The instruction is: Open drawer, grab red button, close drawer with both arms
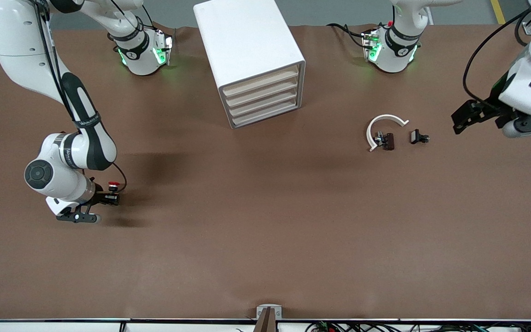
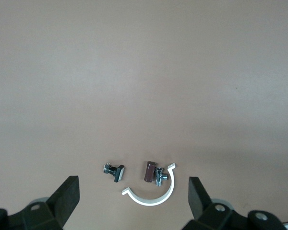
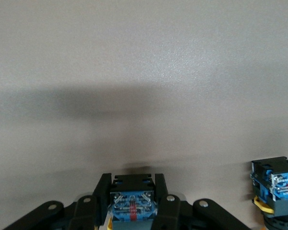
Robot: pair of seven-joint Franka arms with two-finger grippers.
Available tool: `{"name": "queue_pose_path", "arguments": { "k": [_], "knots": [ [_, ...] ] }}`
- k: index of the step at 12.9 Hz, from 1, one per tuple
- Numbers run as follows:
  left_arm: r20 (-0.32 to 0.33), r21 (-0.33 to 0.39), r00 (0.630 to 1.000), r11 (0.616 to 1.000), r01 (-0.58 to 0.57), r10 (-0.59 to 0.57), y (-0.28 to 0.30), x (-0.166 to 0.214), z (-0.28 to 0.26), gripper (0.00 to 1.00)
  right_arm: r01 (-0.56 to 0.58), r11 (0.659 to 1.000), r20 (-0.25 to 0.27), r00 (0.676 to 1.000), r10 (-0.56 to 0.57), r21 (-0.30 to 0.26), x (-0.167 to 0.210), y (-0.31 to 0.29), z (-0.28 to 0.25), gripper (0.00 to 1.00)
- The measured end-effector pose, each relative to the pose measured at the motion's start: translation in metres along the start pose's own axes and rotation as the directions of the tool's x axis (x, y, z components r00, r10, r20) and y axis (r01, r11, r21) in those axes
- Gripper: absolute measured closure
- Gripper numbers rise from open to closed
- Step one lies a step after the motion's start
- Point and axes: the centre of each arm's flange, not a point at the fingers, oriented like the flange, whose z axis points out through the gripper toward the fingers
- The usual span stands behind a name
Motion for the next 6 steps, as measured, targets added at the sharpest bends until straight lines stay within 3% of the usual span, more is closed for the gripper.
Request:
{"name": "queue_pose_path", "arguments": {
  "k": [6],
  "knots": [
    [-0.006,0.002,1.000,1.000,-0.015,0.015,-0.004,-0.036,-0.019,0.00,0.001,1.000,0.010,1.000,-0.001,0.000,-0.002,0.000,0.006,0.59]
  ]
}}
